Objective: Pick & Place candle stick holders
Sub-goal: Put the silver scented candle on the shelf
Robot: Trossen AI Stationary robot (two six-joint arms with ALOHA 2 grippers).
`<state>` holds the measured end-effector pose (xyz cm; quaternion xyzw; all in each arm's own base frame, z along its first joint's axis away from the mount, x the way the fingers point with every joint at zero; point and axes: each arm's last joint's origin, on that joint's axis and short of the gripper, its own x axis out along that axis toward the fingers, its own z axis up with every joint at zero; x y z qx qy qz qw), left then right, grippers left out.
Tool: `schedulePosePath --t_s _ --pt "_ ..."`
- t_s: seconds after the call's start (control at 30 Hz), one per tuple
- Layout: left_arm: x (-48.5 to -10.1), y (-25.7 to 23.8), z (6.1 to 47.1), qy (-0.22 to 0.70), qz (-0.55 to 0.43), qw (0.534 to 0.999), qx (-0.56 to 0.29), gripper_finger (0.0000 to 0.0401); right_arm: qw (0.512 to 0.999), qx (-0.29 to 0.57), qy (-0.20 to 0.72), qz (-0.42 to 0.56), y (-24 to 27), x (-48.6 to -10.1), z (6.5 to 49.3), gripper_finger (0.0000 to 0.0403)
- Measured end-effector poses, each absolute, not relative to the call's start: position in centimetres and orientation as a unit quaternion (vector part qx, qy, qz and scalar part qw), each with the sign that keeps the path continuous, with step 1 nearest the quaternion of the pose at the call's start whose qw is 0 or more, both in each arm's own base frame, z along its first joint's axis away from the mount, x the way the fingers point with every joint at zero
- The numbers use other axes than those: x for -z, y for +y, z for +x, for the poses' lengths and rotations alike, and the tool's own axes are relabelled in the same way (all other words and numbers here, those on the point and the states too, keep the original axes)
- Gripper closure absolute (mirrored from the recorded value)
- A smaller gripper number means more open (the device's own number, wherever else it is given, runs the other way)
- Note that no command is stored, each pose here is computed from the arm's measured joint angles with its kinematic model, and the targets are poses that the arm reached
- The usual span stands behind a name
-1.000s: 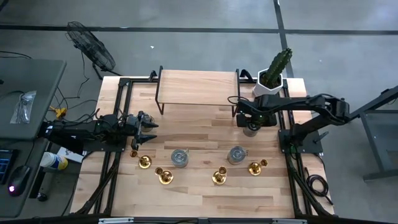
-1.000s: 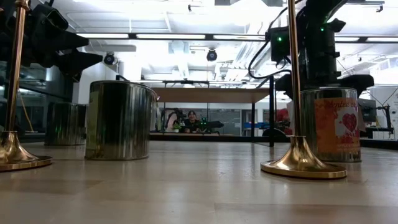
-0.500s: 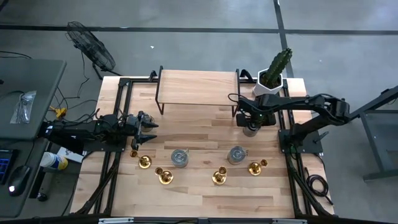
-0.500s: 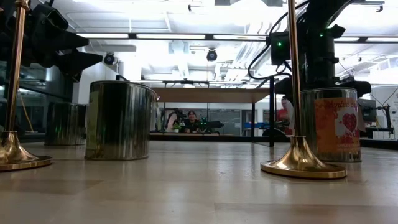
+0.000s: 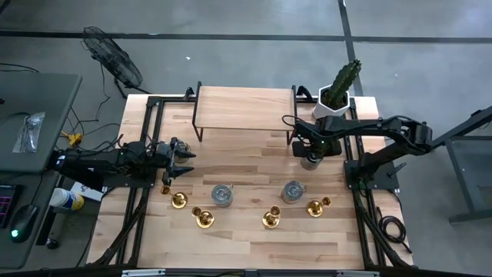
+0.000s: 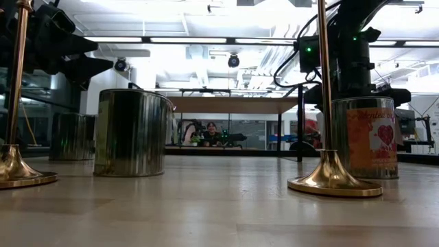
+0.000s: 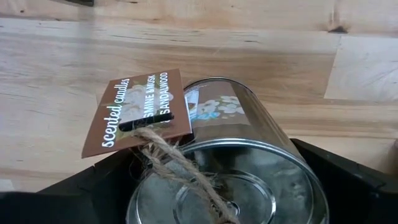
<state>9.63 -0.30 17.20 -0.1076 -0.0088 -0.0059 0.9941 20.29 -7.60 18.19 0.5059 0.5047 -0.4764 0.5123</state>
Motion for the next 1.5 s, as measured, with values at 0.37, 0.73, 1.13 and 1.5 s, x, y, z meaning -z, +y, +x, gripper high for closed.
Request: schedulePosePath --t_s 0.37,0.73,1.13,1.5 --pt "-17.2 -0.3 9.6 -0.009 -0.108 0.994 0.006 0.0158 0.506 0.455 0.511 0.526 -7.5 -18.2 20.4 0.0047" --pt "-17.2 -0.3 9.6 -0.009 -0.107 0.994 0.006 0.0158 0.510 0.433 0.507 0.544 -7.2 -18.9 20.2 0.0048" --pt "-17.2 -0.3 9.6 -0.009 -0.107 0.994 0.006 0.0158 0.526 0.413 0.507 0.544 -7.2 -20.9 20.6 0.0048" --pt "-17.2 -0.3 9.6 -0.009 -0.107 0.994 0.006 0.0158 0.557 0.385 0.525 0.516 -7.3 -25.7 21.3 0.0048"
